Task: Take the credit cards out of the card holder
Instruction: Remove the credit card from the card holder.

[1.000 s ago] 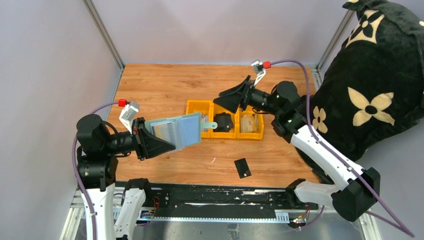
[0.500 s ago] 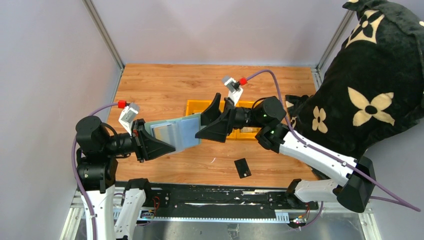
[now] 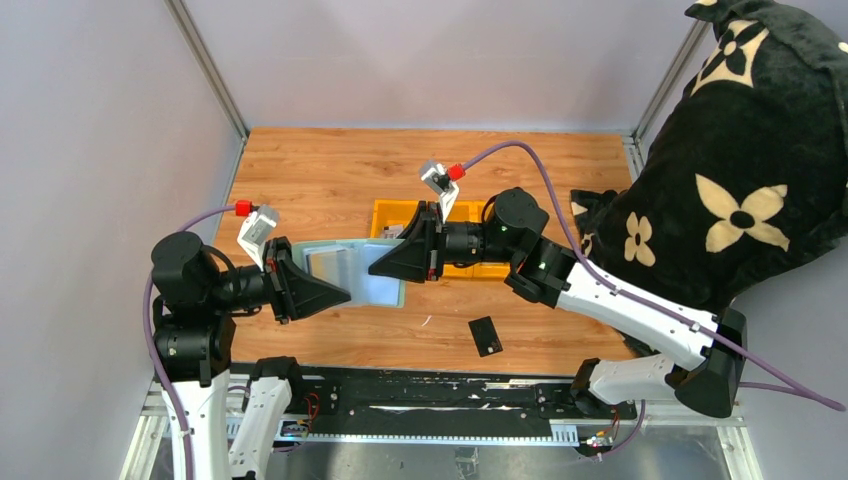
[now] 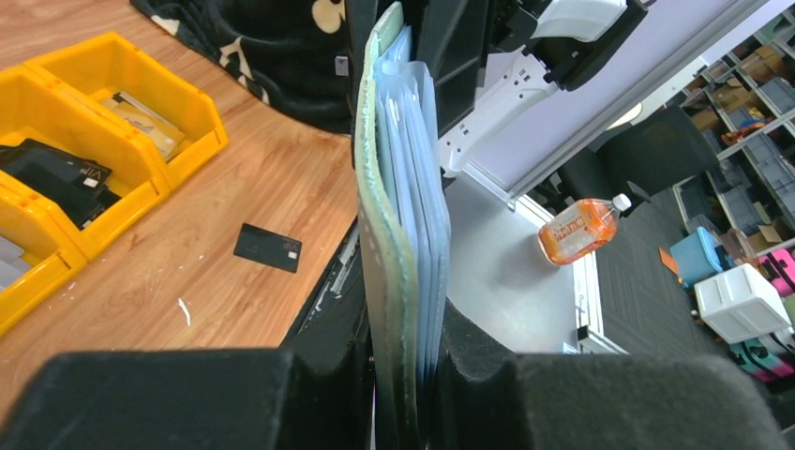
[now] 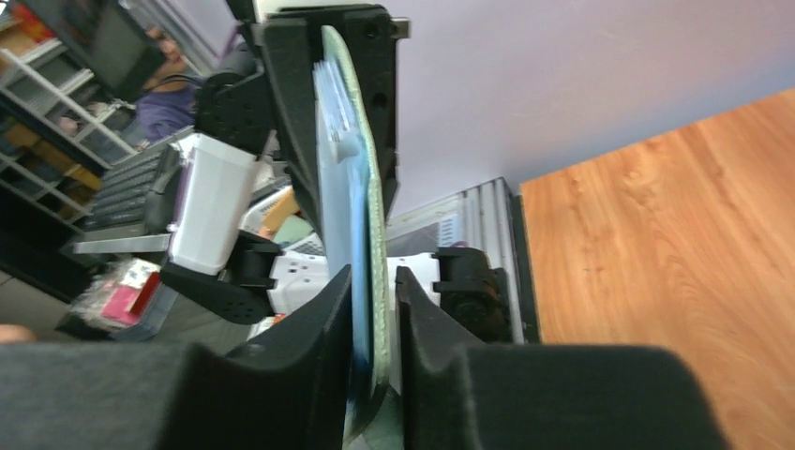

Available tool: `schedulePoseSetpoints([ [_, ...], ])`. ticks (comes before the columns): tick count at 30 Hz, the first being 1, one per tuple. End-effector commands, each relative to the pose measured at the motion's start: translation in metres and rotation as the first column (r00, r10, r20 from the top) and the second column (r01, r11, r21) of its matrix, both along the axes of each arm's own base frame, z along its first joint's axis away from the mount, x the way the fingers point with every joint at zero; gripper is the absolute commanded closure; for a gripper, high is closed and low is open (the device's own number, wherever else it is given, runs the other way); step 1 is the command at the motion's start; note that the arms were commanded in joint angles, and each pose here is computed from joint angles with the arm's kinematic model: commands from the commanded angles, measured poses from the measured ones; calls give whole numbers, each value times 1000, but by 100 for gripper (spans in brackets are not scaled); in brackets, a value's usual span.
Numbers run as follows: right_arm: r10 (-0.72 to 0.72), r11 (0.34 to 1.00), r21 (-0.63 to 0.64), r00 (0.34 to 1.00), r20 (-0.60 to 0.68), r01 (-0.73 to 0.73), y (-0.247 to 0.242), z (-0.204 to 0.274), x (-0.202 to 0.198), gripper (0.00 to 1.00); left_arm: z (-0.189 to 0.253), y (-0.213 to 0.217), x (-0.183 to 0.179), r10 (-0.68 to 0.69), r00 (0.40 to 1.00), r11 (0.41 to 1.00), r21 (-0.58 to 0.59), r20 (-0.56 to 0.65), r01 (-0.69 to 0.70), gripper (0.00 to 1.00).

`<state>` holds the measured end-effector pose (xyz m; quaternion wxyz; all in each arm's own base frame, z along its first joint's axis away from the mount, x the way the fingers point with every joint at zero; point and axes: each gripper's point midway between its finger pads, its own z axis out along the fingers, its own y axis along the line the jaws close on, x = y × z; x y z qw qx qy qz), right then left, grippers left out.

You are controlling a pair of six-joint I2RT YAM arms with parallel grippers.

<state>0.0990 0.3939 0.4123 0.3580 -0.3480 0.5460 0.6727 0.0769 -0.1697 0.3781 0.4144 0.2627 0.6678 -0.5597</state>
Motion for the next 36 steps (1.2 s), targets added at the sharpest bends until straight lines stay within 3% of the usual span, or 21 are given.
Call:
schedulePoseSetpoints([
  [1,-110,992,-56,994,18,111,2,-6,14,84,8,0,0,28,999,1000,5,42,-28,72],
  [3,-158,985,-67,987,36,160,-3,-9,21,93,8,0,-1,22,999,1000,3,36,-22,57],
  [6,-217,974,-59,975,52,220,-13,-7,30,100,8,-1,-5,-1,1000,1000,-1,29,1,51],
  [18,-165,985,-39,984,71,168,-21,-4,22,100,10,-2,-18,-73,997,997,-9,35,74,64],
  [36,-109,993,-34,985,133,114,-35,-3,7,100,15,-2,-11,-55,996,998,-6,69,56,62],
])
